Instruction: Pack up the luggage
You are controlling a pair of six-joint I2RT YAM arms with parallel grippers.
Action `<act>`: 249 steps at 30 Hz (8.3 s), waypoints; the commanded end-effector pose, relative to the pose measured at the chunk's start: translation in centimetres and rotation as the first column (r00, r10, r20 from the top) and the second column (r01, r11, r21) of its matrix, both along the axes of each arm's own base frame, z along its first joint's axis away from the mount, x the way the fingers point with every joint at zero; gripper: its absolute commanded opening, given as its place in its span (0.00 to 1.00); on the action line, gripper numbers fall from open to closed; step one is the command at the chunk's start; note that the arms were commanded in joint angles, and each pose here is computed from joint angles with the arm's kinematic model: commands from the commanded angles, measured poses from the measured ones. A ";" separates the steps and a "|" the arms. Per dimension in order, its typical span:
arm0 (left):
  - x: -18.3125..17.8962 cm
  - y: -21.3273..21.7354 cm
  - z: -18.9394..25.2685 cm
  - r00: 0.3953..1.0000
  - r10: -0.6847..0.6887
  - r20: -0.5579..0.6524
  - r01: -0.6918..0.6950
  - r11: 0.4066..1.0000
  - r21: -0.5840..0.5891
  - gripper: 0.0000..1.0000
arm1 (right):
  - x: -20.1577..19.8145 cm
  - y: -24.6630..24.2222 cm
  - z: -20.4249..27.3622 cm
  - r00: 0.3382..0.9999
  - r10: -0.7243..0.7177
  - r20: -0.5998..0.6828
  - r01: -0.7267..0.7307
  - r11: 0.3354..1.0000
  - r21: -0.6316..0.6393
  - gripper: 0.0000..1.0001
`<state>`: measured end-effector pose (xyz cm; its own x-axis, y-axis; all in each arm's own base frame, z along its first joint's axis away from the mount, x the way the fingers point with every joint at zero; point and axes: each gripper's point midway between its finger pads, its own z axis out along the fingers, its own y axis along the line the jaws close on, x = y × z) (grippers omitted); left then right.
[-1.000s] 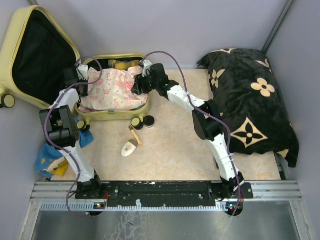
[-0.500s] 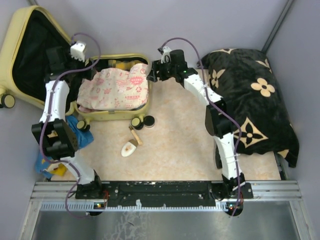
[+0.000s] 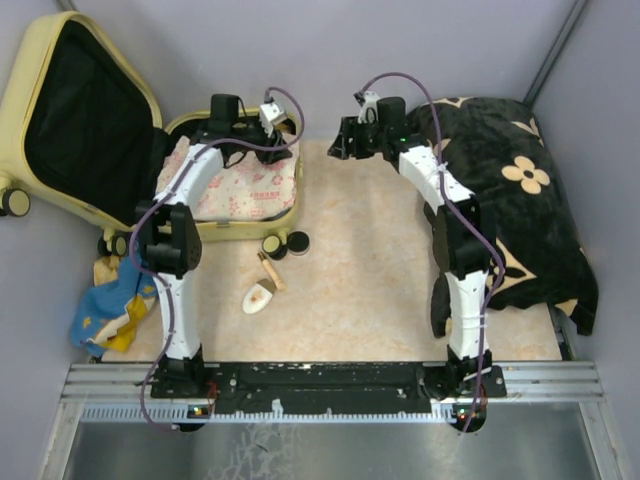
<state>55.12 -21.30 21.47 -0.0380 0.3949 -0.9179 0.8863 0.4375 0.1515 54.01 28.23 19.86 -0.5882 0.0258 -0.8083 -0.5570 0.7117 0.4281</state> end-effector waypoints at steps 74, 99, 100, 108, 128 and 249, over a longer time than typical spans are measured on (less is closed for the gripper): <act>-31.8 8.9 -14.1 0.945 -0.038 -0.326 0.190 0.874 0.448 0.96 | -4.1 -5.4 1.2 0.998 0.006 0.065 -0.001 0.998 -0.063 0.95; -32.8 8.3 -21.7 0.949 -0.033 -0.314 0.246 0.704 0.667 0.73 | -3.8 -6.7 0.3 0.998 -0.051 0.034 0.052 0.997 -0.055 0.96; -33.1 8.5 -21.7 0.945 -0.036 -0.325 0.257 0.694 0.673 0.67 | -3.8 -6.7 0.3 0.998 -0.050 0.036 0.052 0.997 -0.054 0.96; -32.8 7.6 -16.1 0.946 -0.031 -0.322 0.228 0.771 0.595 0.46 | -3.5 -6.7 0.1 0.998 -0.054 0.031 0.056 0.997 -0.049 0.96; -0.9 18.1 6.9 0.793 0.607 -0.046 -0.594 0.788 0.159 0.42 | -2.5 -7.2 0.4 0.996 -0.076 0.051 0.080 0.994 -0.079 0.96; -24.1 4.4 -3.3 0.953 -0.288 -0.093 0.300 0.852 0.430 0.21 | -8.6 -11.0 -1.3 0.998 0.014 -0.064 -0.018 0.998 -0.062 0.99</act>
<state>28.93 -15.80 12.41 0.2635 0.8066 -0.5291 0.9581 -0.1550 0.2409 44.11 16.98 15.92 -0.6961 -0.0572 -0.7157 -0.5033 0.7498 0.4295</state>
